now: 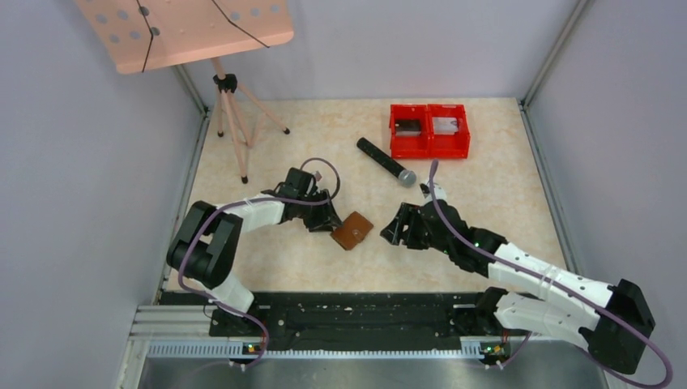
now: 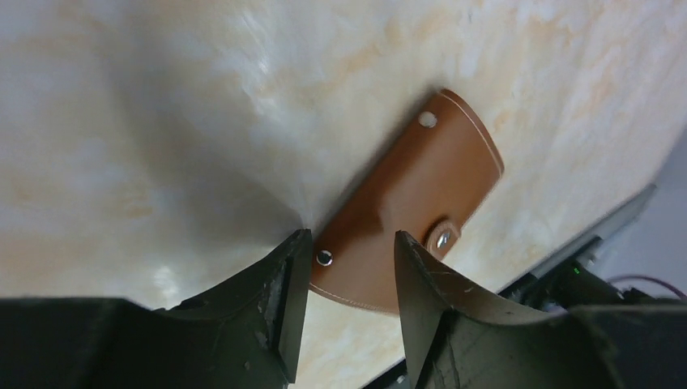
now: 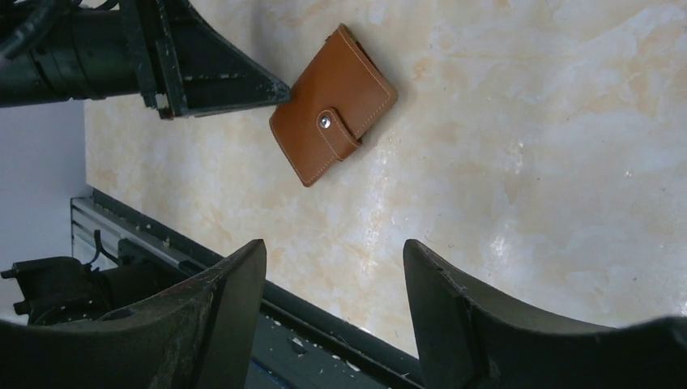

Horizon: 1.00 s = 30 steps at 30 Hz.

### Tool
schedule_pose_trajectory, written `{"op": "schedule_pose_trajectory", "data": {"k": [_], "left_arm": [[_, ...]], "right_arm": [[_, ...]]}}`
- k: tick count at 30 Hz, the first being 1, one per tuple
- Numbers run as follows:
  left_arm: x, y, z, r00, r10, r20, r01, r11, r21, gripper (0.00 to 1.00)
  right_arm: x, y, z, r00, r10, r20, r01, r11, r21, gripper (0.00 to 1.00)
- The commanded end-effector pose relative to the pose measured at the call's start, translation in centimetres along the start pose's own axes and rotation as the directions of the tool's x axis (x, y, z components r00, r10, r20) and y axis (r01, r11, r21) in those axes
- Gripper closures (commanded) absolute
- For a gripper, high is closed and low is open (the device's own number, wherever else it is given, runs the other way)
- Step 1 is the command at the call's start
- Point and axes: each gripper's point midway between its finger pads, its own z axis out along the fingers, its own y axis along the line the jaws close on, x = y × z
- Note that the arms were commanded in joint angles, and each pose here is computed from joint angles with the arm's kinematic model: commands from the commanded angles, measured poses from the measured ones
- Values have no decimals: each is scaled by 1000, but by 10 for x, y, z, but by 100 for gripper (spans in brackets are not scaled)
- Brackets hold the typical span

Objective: Take the credit cards out of the card holder
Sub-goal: Move the card holder to the center of the board.

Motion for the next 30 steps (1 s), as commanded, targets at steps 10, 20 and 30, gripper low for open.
{"op": "schedule_pose_trajectory", "data": {"k": [10, 20, 30], "left_arm": [[58, -44, -17, 996, -84, 10, 79, 970, 231, 54], [20, -17, -60, 954, -177, 240, 160, 983, 90, 54], [-6, 25, -126, 808, -150, 570, 185, 983, -3, 53]], "right_arm": [[-5, -3, 20, 999, -47, -5, 47, 997, 66, 46], [0, 10, 66, 988, -120, -95, 129, 987, 96, 51], [18, 17, 100, 960, -212, -184, 243, 955, 168, 52]]}}
